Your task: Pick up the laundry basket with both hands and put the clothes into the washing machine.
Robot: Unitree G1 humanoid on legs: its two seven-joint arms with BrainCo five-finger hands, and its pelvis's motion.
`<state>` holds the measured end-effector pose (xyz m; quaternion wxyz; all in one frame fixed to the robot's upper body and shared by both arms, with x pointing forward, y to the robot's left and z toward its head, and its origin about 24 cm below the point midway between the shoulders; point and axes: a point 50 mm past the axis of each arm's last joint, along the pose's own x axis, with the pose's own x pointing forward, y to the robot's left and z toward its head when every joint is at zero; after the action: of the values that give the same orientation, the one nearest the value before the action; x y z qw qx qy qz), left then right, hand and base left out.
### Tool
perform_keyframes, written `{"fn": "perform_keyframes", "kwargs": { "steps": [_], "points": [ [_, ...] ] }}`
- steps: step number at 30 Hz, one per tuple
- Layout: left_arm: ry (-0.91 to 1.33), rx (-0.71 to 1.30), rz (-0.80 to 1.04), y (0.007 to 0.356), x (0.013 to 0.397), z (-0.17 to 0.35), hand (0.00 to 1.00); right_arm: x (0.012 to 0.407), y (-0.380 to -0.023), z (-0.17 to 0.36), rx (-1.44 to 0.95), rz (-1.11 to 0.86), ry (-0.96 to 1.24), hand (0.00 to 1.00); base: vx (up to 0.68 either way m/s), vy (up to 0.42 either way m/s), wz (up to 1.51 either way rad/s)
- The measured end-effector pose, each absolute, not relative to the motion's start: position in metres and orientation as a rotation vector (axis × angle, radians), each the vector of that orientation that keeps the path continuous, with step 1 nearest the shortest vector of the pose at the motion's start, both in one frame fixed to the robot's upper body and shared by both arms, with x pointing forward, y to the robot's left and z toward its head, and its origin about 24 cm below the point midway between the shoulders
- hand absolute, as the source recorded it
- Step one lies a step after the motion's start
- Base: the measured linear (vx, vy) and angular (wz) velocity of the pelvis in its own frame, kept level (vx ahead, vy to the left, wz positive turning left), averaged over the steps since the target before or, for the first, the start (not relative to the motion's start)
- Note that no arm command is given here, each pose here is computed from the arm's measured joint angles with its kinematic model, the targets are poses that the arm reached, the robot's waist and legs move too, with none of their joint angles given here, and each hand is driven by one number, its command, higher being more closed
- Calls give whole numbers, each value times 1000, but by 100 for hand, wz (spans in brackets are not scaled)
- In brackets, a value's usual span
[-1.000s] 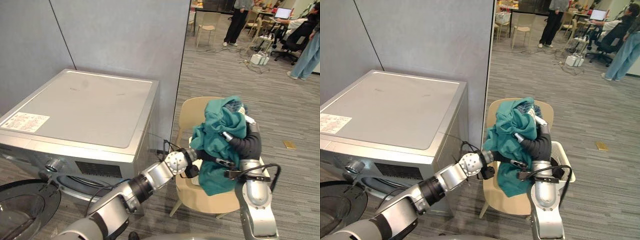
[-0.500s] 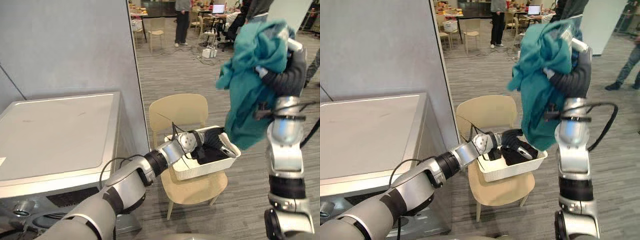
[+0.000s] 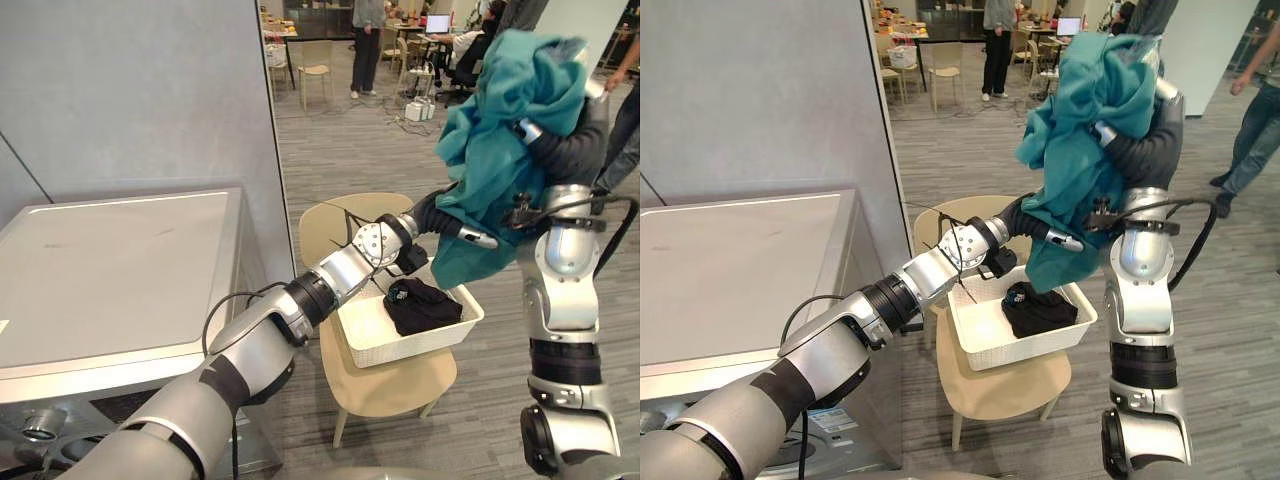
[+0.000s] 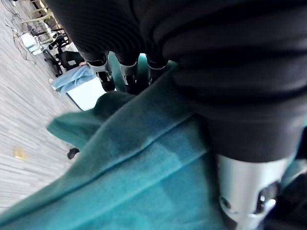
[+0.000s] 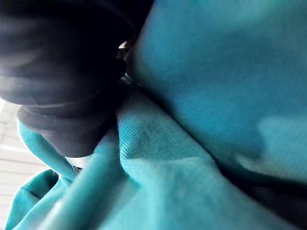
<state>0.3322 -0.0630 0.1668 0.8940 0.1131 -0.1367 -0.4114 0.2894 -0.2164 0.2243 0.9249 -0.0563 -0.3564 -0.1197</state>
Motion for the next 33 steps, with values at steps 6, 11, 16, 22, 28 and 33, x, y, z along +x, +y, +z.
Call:
{"fn": "perform_keyframes", "kwargs": {
  "steps": [6,11,16,22,28,33],
  "points": [
    [-148,54,-843,-56,331,144,0,286,-219,198,-148,-271,-640,100,-17,-10,9],
    [-92,-58,-853,-55,331,142,0,284,-218,188,-139,-273,-608,100,0,0,0],
    [-88,-130,-855,-56,323,141,100,284,-213,183,-99,-265,-601,100,0,0,0],
    [-110,-171,-821,-53,325,148,100,285,-204,179,-57,-244,-591,100,0,0,0],
    [-122,-181,-777,-49,326,146,100,286,-197,177,-51,-219,-585,100,0,0,0],
    [-168,-130,-772,-52,324,150,100,286,-195,176,-26,-233,-583,0,0,0,0]
  ]
}}
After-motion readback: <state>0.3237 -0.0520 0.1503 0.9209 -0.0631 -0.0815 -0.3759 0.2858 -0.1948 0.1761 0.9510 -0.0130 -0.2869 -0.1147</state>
